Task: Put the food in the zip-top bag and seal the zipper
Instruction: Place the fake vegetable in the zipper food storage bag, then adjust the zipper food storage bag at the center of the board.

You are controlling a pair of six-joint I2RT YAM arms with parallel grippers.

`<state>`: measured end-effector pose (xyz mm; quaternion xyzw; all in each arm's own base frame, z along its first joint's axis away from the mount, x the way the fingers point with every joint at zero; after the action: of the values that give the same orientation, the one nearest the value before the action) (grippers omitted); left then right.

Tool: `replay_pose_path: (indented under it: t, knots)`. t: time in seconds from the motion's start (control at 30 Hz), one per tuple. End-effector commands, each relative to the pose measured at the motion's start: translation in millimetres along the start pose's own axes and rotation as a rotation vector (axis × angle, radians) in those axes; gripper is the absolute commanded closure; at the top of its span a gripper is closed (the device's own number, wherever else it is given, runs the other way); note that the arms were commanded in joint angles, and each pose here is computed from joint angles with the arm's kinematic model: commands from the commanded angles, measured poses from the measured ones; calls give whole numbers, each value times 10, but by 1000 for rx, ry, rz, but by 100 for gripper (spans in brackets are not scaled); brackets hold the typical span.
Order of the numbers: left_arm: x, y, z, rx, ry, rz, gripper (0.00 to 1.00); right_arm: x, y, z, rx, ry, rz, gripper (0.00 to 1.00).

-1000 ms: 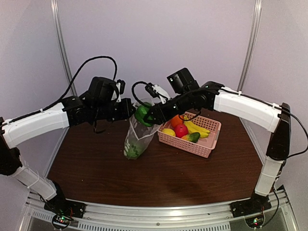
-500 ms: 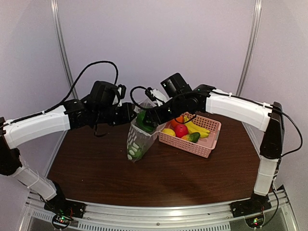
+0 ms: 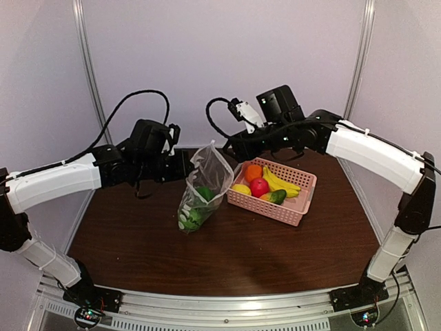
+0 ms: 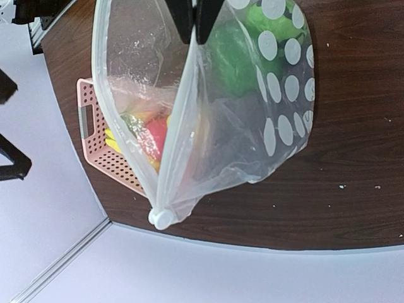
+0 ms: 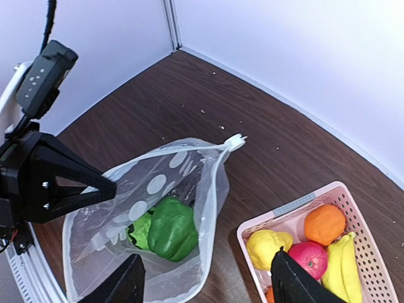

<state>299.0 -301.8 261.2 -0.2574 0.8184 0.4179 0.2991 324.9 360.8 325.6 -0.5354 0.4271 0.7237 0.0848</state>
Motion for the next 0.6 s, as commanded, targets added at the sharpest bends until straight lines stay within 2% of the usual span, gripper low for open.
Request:
replay_pose_path:
  t: [0.0, 0.07, 0.23, 0.3, 0.37, 0.47, 0.57]
  knots:
    - [-33, 34, -30, 22, -23, -29, 100, 370, -359, -181, 77, 1, 116, 34]
    - [-28, 33, -32, 28, -23, -31, 100, 451, -475, -175, 67, -5, 148, 37]
    - [-10, 27, -35, 30, -42, -20, 100, 537, -695, -175, 63, 0, 197, 59]
    - [-25, 42, -35, 25, -56, -22, 100, 521, -766, -163, 41, -4, 217, 83]
    - [-65, 76, 8, -12, -75, -32, 100, 430, -774, -158, 31, -5, 202, 100]
    - [-236, 235, 122, -118, -138, -82, 100, 68, -648, -93, 4, 15, 103, 100]
    - [-508, 554, 236, -244, -232, -185, 100, -273, -610, -107, 44, 65, -31, 100]
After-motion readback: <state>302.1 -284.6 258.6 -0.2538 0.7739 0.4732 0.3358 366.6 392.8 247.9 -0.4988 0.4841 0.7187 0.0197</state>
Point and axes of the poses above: each gripper's point midway between its finger pads, its own y axis back along the fingers, its own z axis along the line the jaws close on, x = y × z, the point moved 2 cm from there along y, back along the fingers, and after that the axes turned 1 degree about y, right-handed, at the moved point
